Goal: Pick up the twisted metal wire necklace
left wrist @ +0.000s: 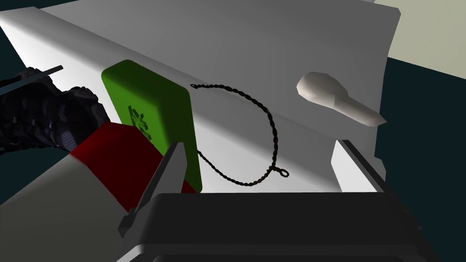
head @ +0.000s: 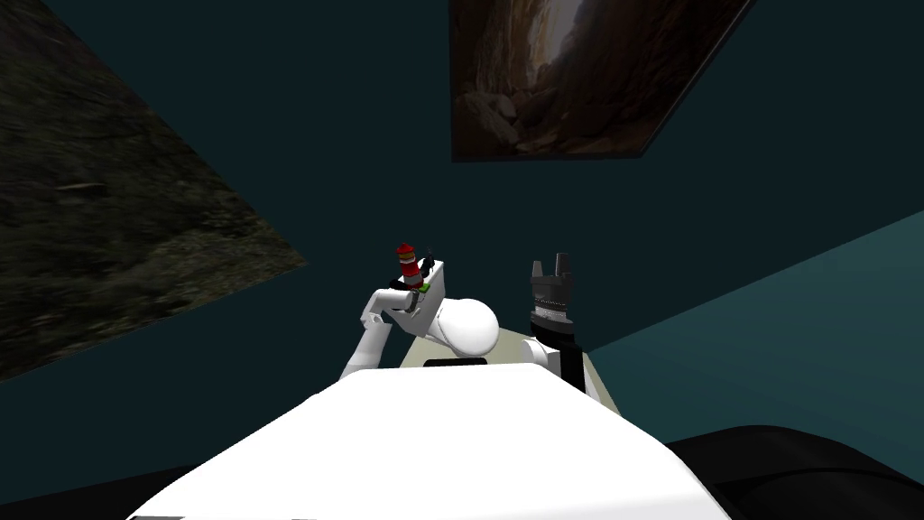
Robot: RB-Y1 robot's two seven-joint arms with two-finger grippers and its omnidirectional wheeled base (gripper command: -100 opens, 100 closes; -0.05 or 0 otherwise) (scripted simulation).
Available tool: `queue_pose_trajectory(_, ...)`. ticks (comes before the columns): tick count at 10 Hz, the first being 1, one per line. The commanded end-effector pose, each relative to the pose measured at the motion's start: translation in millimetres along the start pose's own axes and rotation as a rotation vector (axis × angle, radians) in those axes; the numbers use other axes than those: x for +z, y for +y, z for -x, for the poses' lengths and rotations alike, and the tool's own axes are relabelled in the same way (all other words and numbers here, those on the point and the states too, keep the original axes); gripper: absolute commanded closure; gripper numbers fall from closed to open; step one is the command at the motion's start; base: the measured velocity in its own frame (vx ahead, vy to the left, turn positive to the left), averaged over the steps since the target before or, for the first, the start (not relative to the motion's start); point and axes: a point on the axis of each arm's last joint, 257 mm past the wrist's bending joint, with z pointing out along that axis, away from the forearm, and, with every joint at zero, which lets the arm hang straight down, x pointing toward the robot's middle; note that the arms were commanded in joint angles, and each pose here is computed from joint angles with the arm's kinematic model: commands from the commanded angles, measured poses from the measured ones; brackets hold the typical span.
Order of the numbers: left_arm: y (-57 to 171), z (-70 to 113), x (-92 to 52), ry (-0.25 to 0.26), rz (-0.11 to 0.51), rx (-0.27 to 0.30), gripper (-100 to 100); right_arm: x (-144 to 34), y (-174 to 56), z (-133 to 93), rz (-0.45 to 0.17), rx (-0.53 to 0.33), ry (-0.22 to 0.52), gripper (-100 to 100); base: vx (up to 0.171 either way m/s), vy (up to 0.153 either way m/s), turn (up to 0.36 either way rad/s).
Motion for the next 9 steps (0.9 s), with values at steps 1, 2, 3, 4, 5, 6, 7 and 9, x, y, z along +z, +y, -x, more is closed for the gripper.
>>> queue_pose_trajectory(1, -0.9, 2.1, 4.9, -0.005, -0.008, -0.003, -100, 0.0, 0.0, 0.0, 0.0, 0.0, 0.0, 0, -0.01, 0.004, -0.02)
queue_pose_trajectory(2, -0.7, 1.6, 3.1, -0.003, -0.004, -0.002, -100, 0.0, 0.0, 0.0, 0.0, 0.0, 0.0, 0, 0.0, 0.0, 0.0)
queue_pose_trajectory(3, -1.2, 1.8, 3.5, -0.003, -0.006, -0.002, 100, 0.0, 0.0, 0.0, 0.0, 0.0, 0.0, 0, 0.0, 0.0, 0.0)
queue_pose_trajectory(4, -1.1, 1.8, 3.4, -0.003, -0.006, -0.002, 100, 0.0, 0.0, 0.0, 0.0, 0.0, 0.0, 0, -0.009, -0.001, 0.014)
queue_pose_trajectory(5, 2.6, 1.6, 4.6, -0.002, 0.003, -0.004, 100, 0.0, 0.0, 0.0, 0.0, 0.0, 0.0, 0, 0.0, 0.0, 0.0)
queue_pose_trajectory(6, 1.6, 1.5, 4.3, -0.002, 0.001, -0.003, 100, 0.0, 0.0, 0.0, 0.0, 0.0, 0.0, 0, 0.0, 0.0, 0.0)
queue_pose_trajectory(7, 1.7, 1.5, 4.3, -0.002, 0.001, -0.003, 100, 0.0, 0.0, 0.0, 0.0, 0.0, 0.0, 0, 0.0, 0.0, 0.0)
queue_pose_trajectory(9, 0.3, -0.5, -2.0, 0.002, 0.001, 0.001, 100, 0.0, 0.0, 0.0, 0.0, 0.0, 0.0, 0, 0.005, -0.001, 0.015)
